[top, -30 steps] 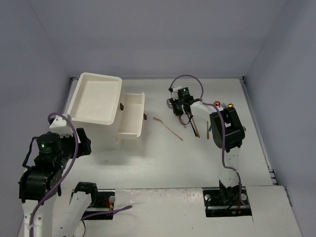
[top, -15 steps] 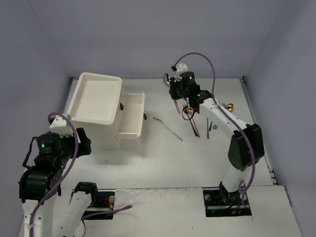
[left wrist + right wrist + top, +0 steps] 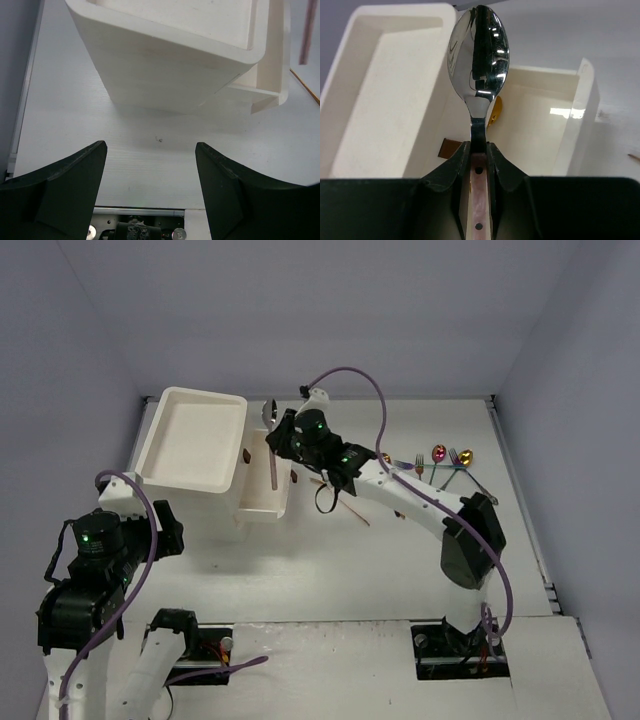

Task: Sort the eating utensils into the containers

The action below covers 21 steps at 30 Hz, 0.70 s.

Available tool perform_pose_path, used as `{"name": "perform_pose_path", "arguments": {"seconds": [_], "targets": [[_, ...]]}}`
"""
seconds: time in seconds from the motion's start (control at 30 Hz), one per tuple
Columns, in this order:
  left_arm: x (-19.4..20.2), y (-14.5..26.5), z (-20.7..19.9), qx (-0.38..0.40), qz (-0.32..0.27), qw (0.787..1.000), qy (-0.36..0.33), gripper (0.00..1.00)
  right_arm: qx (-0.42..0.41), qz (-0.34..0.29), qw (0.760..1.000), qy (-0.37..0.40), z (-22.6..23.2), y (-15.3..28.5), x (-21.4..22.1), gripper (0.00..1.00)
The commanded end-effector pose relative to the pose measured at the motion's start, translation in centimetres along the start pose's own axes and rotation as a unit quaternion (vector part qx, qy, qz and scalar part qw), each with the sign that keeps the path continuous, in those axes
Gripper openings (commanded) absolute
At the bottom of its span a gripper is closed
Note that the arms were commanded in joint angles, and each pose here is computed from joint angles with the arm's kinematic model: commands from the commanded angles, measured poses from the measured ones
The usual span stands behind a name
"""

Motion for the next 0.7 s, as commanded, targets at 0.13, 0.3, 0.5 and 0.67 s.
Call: {"name": "perform_pose_path", "arguments": {"seconds": [0.13,0.3,0.5,0.67], "targets": [[-1.5,0.3,-0.6,0.007,-0.025,1.000,0.009,0.69,0.006,-0.072,0.996,-0.047,2.2,-1.9,-1.8,0.41],[-1.5,0.3,-0.6,0.008,-0.025,1.000,0.008,0.69,0.038,-0.087,0.995,0.006,-1.0,0.2,-3.6,0.54],[-1.5,0.3,-0.7,0.009,-0.024,1.000,0.007,0.69,0.113,-0.068,0.987,0.089,-9.7,4.7,-5.5,0.54],[-1.5,0.4,-0.7,0.011,-0.027,1.000,0.007,0.69,0.222,0.001,0.961,0.164,-19.7,9.4,-3.7,0.51]]}}
Point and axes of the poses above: each gripper's point midway between its finger pads, its own y axis back along the fingers, its own z axis along the line the jaws close on, x = y × z, the point moved 2 cm from there along y, back along the fingers, and after that the axes turned 13 degrees about y, right-handed, at the moved point
